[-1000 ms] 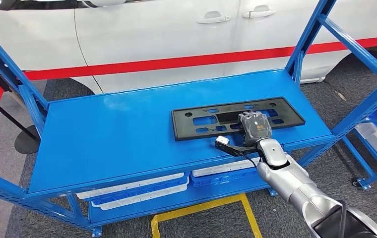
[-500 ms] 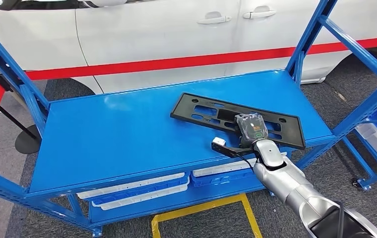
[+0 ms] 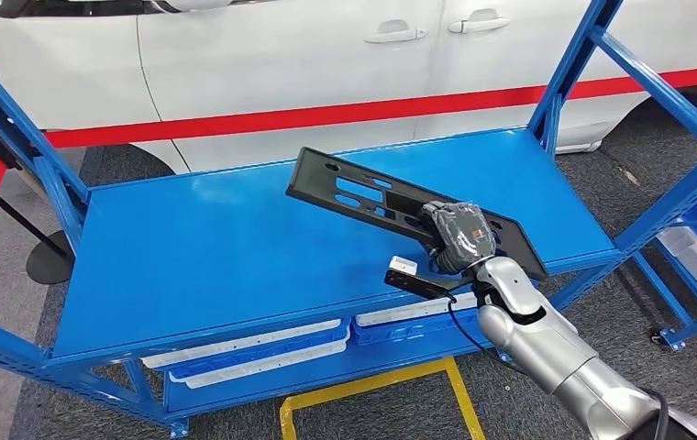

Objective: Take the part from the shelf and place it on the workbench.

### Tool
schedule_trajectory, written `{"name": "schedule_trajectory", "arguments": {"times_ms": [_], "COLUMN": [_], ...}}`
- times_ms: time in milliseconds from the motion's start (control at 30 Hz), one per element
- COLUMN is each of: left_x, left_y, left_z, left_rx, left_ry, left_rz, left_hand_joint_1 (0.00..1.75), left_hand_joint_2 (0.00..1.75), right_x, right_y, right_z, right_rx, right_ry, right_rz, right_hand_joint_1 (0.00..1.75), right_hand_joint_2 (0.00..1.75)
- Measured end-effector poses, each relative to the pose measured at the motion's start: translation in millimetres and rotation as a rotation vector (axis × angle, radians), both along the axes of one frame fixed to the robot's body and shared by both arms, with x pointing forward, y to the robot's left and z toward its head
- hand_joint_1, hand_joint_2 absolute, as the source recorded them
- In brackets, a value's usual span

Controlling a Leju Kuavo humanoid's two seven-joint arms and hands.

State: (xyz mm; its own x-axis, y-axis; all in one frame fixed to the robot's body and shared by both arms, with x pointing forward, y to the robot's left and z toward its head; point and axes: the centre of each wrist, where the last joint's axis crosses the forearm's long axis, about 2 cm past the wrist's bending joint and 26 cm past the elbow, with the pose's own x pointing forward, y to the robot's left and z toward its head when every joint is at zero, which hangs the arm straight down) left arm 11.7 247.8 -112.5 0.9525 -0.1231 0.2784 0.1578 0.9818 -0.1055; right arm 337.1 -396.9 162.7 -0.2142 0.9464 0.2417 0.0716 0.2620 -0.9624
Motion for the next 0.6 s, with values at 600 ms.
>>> {"name": "schedule_trajectory", "arguments": {"times_ms": [600], "left_x": [-1.2], "left_y": [9.9], "left_z": [-0.8], "left_rx": [0.013], "left_ry": [-0.003], "left_rz": [-0.045], "left_hand_joint_1": [0.0], "left_hand_joint_2": [1.75], "right_x": [-57.6], "right_y": [3.6], "right_z": [73.5], "right_rx": [-0.163], "right_ry": [-0.443], "right_rz": [0.167], "right_hand_joint_1": [1.75], "right_hand_joint_2": [1.75]}}
